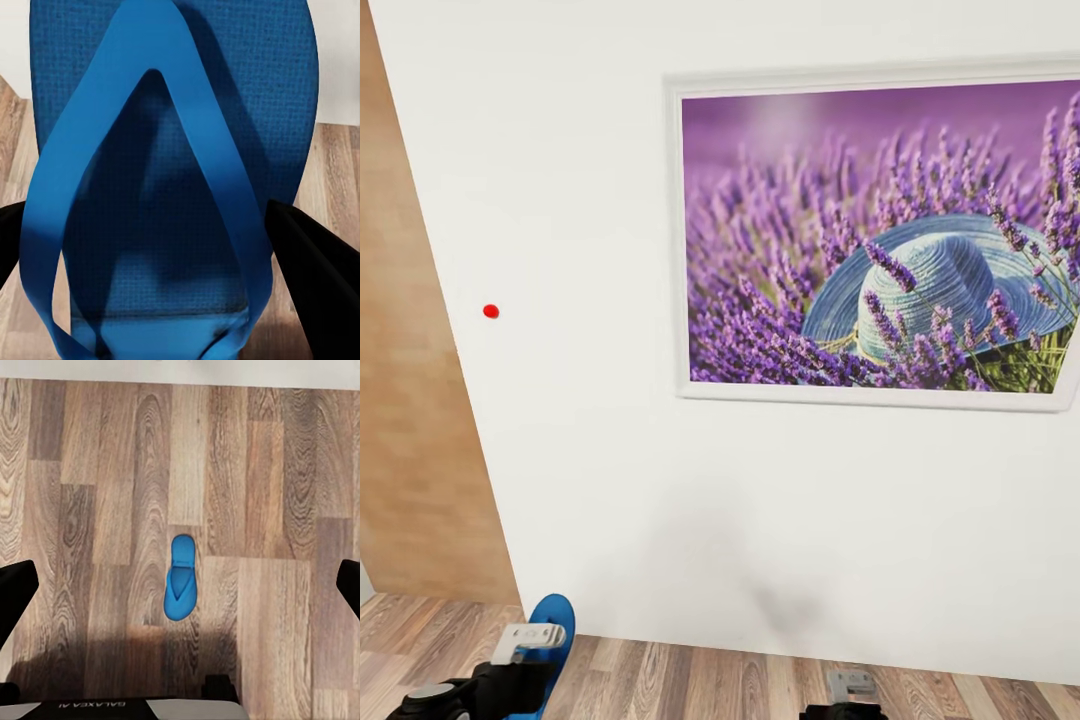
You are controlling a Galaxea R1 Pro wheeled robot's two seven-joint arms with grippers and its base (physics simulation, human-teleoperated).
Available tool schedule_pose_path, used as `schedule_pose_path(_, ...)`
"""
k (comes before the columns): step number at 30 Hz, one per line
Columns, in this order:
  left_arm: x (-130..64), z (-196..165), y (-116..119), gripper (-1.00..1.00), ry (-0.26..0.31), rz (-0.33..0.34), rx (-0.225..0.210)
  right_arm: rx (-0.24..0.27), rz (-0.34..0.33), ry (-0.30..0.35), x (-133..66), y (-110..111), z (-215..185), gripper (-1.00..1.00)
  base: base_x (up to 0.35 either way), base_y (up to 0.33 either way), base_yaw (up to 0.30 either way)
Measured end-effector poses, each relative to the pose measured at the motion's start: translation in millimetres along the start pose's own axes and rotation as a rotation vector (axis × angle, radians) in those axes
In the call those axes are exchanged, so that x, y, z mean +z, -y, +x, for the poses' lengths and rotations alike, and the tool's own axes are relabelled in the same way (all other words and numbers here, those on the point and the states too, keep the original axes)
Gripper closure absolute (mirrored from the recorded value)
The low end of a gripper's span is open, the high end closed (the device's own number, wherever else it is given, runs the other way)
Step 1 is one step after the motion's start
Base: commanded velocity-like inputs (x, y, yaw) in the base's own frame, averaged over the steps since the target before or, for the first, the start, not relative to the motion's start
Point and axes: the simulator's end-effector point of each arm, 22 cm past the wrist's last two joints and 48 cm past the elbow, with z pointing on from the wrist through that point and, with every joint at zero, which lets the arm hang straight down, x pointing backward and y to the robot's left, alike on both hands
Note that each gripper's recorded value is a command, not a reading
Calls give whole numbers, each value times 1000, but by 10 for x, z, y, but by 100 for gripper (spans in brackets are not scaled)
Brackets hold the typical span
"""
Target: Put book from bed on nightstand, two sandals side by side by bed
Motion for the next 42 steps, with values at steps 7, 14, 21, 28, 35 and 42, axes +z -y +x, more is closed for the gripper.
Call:
schedule_pose_path(7, 64, 4, 10, 100, 8, 1, 2, 0, -2, 4, 62, 17, -11, -100, 0, 0, 0)
schedule_pose_path(14, 126, 14, -8, 100, 14, -2, 2, 2, -28, 13, 123, -30, -38, -100, 0, 0, 0)
schedule_pose_path(21, 192, 43, -10, 100, 14, -2, 3, 5, -41, 16, 191, -53, -35, -100, 0, 0, 0)
schedule_pose_path(28, 269, 90, -25, 100, 10, -4, 2, 6, -45, 19, 264, -58, -19, -100, 0, 0, 0)
schedule_pose_path(35, 339, 117, -31, 100, 15, -4, 2, 6, -46, 16, 342, -58, 20, -100, 0, 0, 0)
schedule_pose_path(42, 420, 115, -41, 100, 38, -5, 4, 5, -45, 16, 420, -49, 44, -100, 0, 0, 0)
